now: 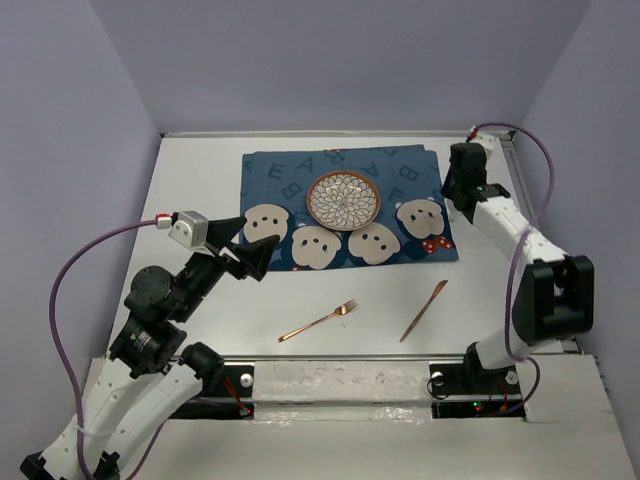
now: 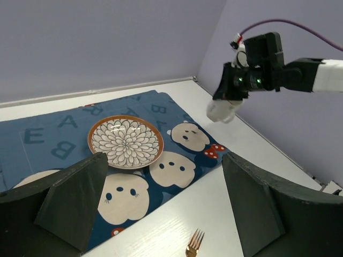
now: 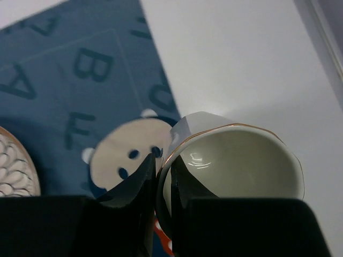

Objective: Set the dinner table for one person

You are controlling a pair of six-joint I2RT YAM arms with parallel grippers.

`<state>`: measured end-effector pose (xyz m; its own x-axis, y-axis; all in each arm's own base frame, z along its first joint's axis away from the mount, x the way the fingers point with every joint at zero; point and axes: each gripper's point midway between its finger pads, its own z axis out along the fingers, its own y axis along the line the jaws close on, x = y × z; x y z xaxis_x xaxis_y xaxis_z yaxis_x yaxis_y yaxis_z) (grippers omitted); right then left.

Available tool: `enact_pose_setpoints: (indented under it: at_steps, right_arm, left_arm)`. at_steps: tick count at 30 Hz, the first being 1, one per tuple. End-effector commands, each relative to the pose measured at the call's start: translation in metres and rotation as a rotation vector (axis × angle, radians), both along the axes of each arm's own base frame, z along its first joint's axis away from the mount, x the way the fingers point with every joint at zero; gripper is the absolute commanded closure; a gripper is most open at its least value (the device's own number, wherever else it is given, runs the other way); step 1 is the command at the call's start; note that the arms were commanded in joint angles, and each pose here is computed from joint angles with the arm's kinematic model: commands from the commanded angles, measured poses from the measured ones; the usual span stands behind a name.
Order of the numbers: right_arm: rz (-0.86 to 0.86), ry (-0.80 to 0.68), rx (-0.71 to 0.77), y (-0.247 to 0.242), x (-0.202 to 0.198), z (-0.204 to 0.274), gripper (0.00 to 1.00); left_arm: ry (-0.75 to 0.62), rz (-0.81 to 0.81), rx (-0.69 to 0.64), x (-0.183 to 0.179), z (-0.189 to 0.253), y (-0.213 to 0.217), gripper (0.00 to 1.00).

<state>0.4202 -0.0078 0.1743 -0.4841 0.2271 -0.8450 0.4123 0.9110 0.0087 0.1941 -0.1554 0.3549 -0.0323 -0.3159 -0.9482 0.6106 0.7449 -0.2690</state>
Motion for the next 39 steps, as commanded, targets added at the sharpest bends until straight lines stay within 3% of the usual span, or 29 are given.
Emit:
enact_pose_setpoints:
  at_steps: [1,10,25,26,28,29,33,36,38,39]
  right_arm:
    - [0.186,-0.125,-0.006,0.034,0.075,0.04,1.0]
    - [0.388,-0.136,-0.004,0.073,0.151,0.056,1.0]
    - [0.438,0.08,-0.057,0.094,0.177,-0.028,0.98]
    - [0.436,0.081,-0.059,0.094,0.177,-0.027,0.95]
    - [0.437,0.083,-0.062,0.094,0.179,-0.028,0.78]
    - [0.434,0.076,-0.06,0.094,0.18,-0.025,0.64]
    - [0.431,0.043,-0.043,0.095,0.177,-0.003,0.3]
    - [0.426,-0.011,-0.009,0.098,0.168,0.031,0.14]
    - [0.423,-0.02,0.029,0.1,0.155,0.04,0.09]
    - [0.433,-0.028,0.046,0.106,0.147,0.046,0.09]
  left_arm:
    - [-0.014,0.031,0.012,0.008,0.0,0.003,0.01]
    - [0.003,0.058,0.028,0.016,-0.006,0.005,0.01]
    - [0.057,-0.01,0.045,0.021,-0.018,-0.011,0.01]
    - [0.062,-0.013,0.048,0.022,-0.02,-0.012,0.01]
    - [0.067,-0.037,0.057,0.021,-0.022,-0.016,0.01]
    - [0.07,-0.045,0.058,0.021,-0.023,-0.018,0.01]
    - [0.099,-0.068,0.078,0.025,-0.032,-0.025,0.01]
    - [0.155,-0.103,0.09,0.029,-0.046,-0.035,0.02]
    - [0.193,-0.142,0.095,0.028,-0.054,-0.043,0.05]
    - [0.224,-0.159,0.094,0.027,-0.06,-0.046,0.14]
